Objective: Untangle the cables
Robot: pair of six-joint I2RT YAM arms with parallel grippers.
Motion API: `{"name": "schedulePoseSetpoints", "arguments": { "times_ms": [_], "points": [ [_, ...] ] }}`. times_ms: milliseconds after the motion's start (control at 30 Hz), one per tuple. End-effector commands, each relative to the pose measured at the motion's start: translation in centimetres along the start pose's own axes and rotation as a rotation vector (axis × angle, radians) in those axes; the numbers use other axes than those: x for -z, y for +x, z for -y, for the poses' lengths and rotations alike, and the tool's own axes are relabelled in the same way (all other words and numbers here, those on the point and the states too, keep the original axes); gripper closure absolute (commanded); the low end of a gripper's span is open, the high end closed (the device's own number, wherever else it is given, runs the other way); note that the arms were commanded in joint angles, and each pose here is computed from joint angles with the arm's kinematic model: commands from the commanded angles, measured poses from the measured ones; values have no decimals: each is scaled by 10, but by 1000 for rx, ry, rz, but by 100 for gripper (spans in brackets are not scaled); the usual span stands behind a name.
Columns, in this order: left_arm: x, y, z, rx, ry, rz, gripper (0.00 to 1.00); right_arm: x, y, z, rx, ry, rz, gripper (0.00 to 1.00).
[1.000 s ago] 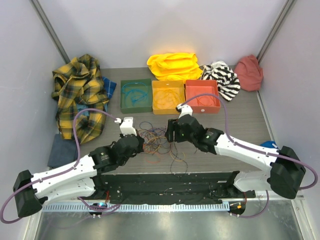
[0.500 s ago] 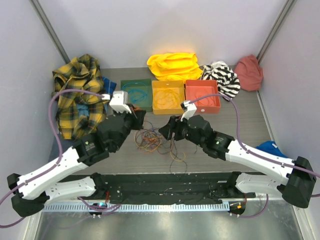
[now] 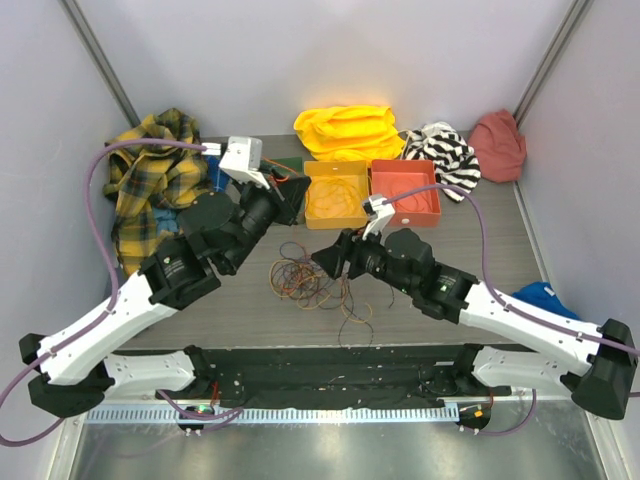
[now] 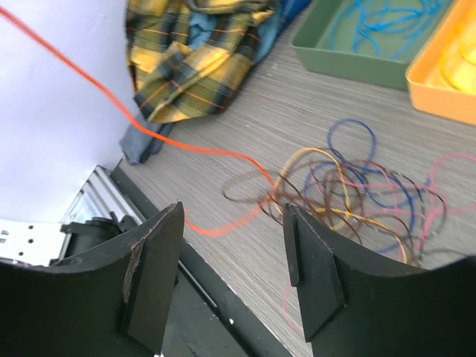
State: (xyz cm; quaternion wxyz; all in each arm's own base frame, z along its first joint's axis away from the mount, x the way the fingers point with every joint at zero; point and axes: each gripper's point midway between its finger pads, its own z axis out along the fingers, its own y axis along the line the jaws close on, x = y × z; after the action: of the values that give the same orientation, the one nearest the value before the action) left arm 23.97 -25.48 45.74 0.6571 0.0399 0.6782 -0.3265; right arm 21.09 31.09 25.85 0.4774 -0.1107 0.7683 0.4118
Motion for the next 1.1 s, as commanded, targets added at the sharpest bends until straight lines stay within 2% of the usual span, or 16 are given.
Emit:
{"name": "schedulePoseSetpoints", "arguments": {
  "times_ms": [0, 333, 500, 600, 633, 733, 800, 933, 1067],
  "points": [
    [-2, -7, 9, -14, 40, 2, 99, -6, -32, -39, 44, -104, 82, 37],
    [-3, -2, 15, -1, 60, -23, 100, -42, -10, -24, 125, -21, 34, 38],
    [-2, -1, 15, 4, 63, -30, 100, -53, -8, -20, 132, -6, 45, 43],
    [0, 1, 15, 14, 65, -36, 100, -56, -13, -18, 136, 6, 74, 54],
    [1, 1, 15, 17, 68, -38, 99, -57, -14, -16, 136, 15, 83, 62],
    [3, 3, 14, 27, 71, -42, 99, -59, -23, -13, 130, 35, 137, 74],
    [3, 6, 14, 39, 72, -42, 99, -59, -27, -9, 116, 43, 180, 78],
    [8, 8, 10, 46, 65, -49, 100, -56, -30, 0, 87, 74, 230, 99],
    [15, 7, 2, 51, 45, -36, 99, -42, -44, 3, 107, 100, 275, 99]
  ]
}}
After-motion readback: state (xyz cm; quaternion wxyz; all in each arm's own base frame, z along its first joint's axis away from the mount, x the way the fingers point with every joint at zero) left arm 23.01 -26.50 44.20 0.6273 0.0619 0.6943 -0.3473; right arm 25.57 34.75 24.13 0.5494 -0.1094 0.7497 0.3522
